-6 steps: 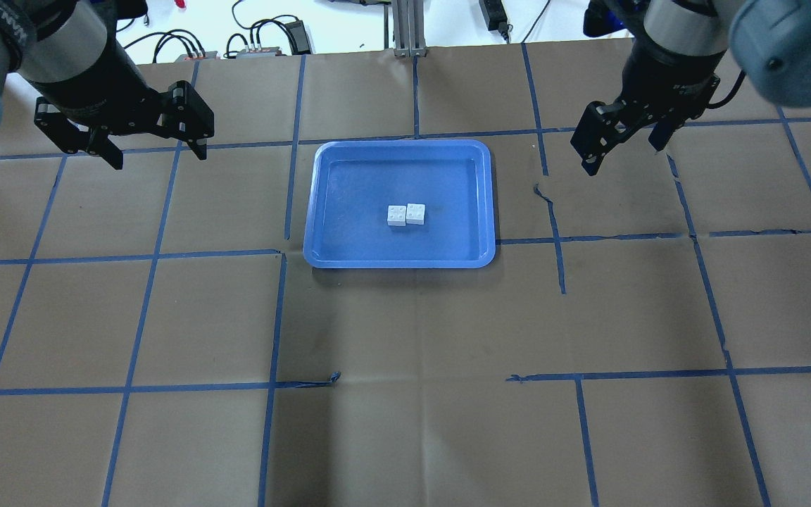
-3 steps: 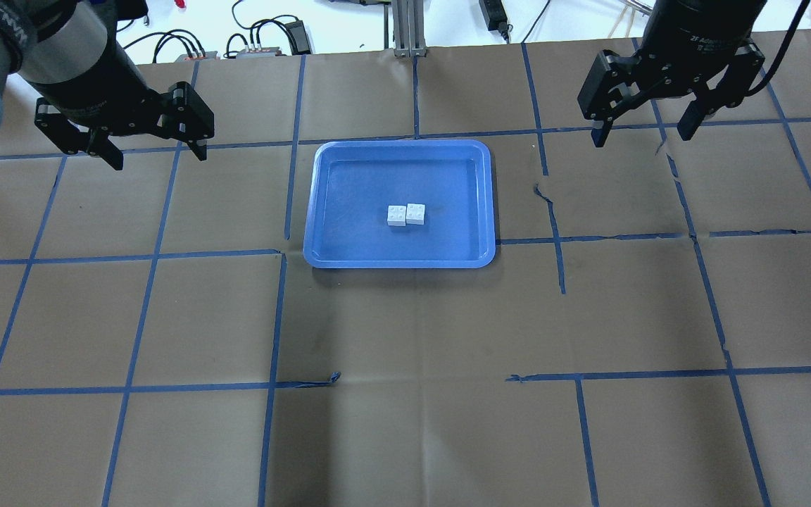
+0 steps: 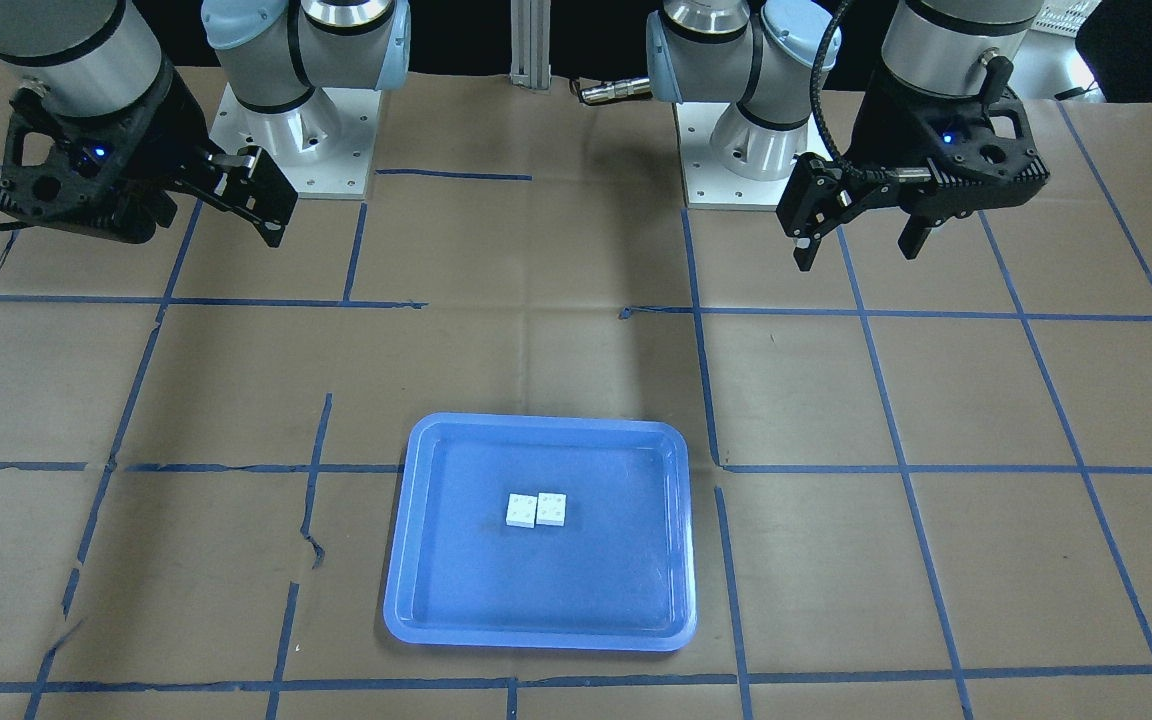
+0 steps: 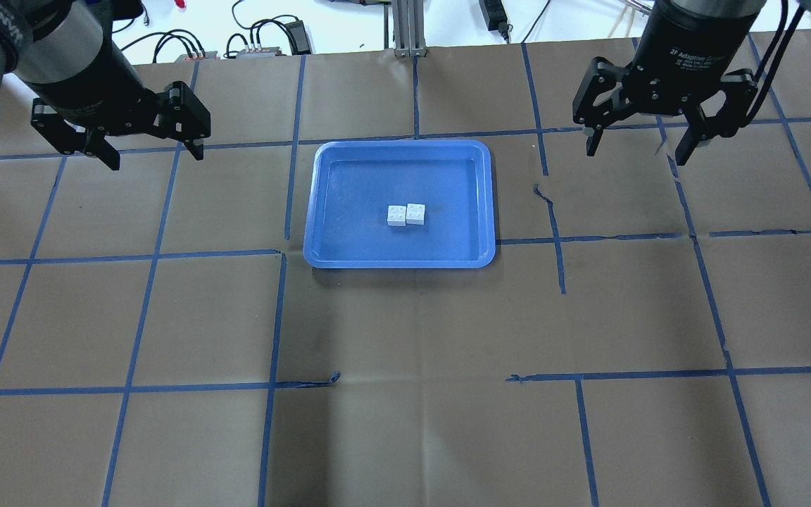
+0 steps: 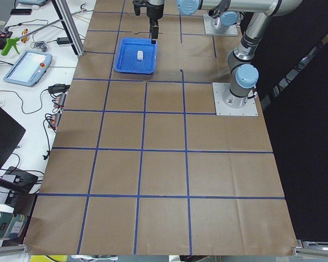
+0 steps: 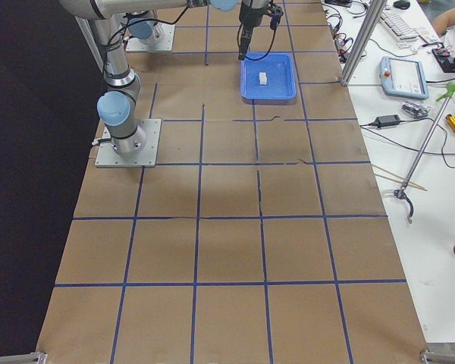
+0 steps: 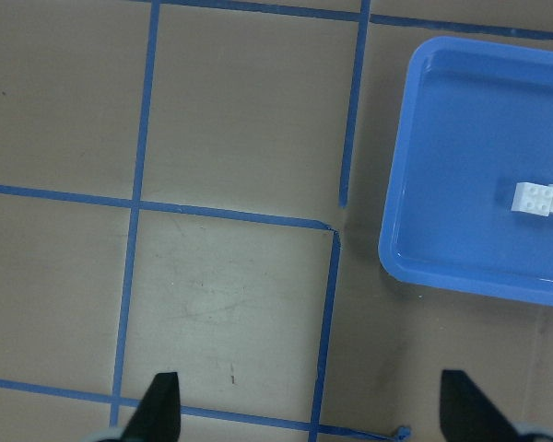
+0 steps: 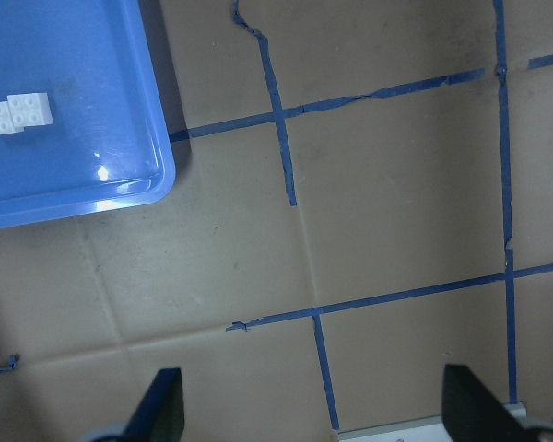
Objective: Assemble white blocks and place on blue tray
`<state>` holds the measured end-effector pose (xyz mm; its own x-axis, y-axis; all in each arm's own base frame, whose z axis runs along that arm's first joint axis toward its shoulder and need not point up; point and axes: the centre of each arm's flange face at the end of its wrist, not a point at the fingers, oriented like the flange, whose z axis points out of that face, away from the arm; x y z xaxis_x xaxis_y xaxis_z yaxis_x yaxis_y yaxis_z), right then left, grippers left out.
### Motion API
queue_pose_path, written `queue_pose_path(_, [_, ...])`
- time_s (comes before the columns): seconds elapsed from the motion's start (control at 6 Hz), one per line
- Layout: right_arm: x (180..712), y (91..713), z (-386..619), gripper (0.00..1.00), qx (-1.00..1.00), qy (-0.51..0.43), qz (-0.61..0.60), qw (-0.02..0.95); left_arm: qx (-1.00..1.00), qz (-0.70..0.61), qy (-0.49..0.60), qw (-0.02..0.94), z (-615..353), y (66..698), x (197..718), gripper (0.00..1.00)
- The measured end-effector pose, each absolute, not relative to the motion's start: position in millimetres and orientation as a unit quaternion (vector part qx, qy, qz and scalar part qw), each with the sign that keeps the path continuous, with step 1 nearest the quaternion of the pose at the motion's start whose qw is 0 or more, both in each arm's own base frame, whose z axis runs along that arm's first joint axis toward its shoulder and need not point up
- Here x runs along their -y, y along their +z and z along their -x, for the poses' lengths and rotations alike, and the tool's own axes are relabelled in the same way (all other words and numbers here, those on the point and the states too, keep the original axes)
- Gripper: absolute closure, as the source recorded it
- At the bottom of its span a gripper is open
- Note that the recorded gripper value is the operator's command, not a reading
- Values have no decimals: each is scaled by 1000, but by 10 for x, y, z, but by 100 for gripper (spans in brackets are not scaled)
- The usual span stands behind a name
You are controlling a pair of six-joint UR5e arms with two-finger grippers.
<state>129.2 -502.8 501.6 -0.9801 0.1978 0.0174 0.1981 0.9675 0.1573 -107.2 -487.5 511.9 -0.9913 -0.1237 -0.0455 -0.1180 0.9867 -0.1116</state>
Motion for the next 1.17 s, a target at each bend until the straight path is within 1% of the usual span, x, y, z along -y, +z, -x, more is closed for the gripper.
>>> queue_pose_path(0.33, [5015, 4928, -1288, 0, 992, -81, 101, 2, -996, 61, -54, 26, 1070, 5115, 4874, 1])
queue_pose_path(1.17, [5032, 4955, -1275, 0, 993, -67, 100, 5, -996, 61, -54, 26, 1064, 5115, 4876, 1])
